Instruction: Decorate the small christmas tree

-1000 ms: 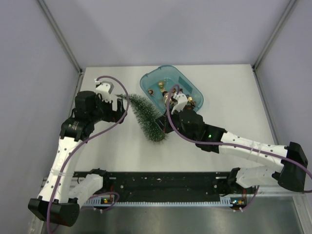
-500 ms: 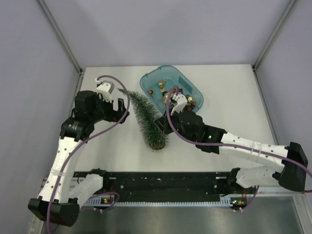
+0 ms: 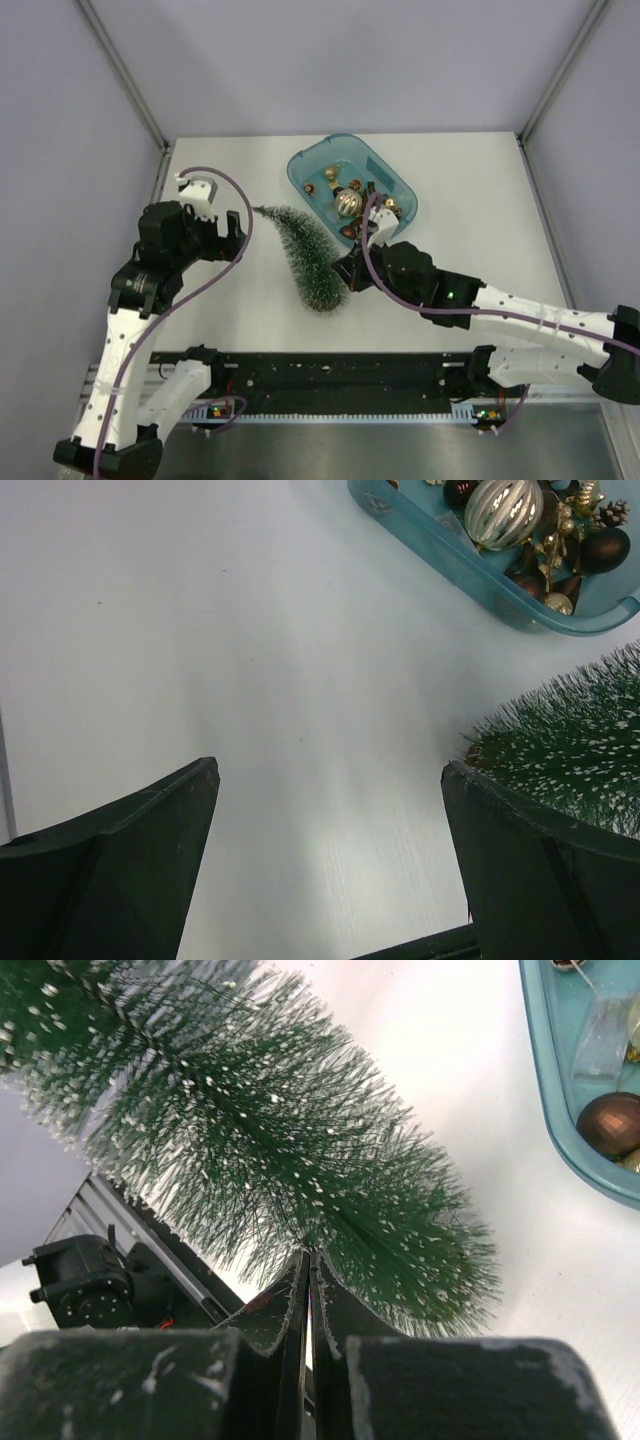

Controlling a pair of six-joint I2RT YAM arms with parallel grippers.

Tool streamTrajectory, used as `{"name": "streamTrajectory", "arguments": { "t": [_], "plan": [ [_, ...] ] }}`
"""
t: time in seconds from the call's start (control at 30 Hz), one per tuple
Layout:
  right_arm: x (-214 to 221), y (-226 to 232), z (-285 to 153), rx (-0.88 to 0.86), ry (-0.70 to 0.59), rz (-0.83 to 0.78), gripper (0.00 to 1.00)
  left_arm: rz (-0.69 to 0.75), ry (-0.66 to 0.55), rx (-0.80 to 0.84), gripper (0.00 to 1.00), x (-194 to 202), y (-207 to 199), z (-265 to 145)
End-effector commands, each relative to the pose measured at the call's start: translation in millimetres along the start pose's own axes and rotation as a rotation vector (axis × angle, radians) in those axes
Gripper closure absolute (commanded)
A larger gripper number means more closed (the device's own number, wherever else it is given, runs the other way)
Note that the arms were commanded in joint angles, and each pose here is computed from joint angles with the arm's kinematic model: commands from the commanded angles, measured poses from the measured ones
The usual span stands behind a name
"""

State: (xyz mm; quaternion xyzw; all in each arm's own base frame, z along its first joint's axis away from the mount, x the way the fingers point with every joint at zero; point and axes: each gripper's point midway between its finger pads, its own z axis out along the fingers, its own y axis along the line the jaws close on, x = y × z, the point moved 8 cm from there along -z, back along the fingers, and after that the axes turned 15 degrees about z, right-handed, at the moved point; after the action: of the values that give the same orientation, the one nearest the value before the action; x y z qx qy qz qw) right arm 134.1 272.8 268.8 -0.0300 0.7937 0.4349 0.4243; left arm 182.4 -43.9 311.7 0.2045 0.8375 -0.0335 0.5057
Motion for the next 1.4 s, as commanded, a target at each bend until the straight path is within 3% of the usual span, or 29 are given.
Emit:
{"name": "streamTrajectory", "arguments": {
  "t": [0.0, 0.1, 0.3, 0.37, 0.7, 1.0, 1.2, 1.37],
  "plan": [
    [0.2, 2.5, -7.4, -0.017, -0.009, 0.026, 1.00, 0.002, -0.005, -0.094, 0.01, -0.5, 8.9, -4.2],
    [-0.8, 3.9, -8.1, -0.021, -0.004, 0.018, 0.93, -0.034, 0.033, -0.104, 0.01, 2.8, 9.8, 6.3],
    [-4.1, 5.5, -12.8, -0.025, -0.004, 0.002, 0.50, -0.047, 0.084, -0.085, 0.01, 11.0, 9.5, 29.2],
    [-7.6, 6.6, -15.6, -0.027, -0.013, 0.001, 0.42, -0.045, 0.092, -0.086, 0.01, 10.7, 10.6, 33.9],
    [-53.4, 25.4, -44.3, -0.034, -0.154, -0.063, 0.35, -0.073, 0.077, -0.170, 0.01, 10.8, 17.0, 30.9],
    [-118.6, 33.8, -49.6, 0.083, -0.316, -0.105, 0.34, -0.103, -0.015, -0.210, 0.01, -12.7, 23.2, -1.8],
    [-177.0, -8.9, 1.4, 0.238, -0.338, -0.040, 0.34, -0.069, -0.096, -0.310, 0.01, -37.4, 35.5, -31.2],
    [-194.7, -60.4, 80.8, 0.409, -0.285, -0.074, 0.34, -0.171, -0.131, -0.468, 0.01, -48.0, 56.1, -36.8]
  ]
}}
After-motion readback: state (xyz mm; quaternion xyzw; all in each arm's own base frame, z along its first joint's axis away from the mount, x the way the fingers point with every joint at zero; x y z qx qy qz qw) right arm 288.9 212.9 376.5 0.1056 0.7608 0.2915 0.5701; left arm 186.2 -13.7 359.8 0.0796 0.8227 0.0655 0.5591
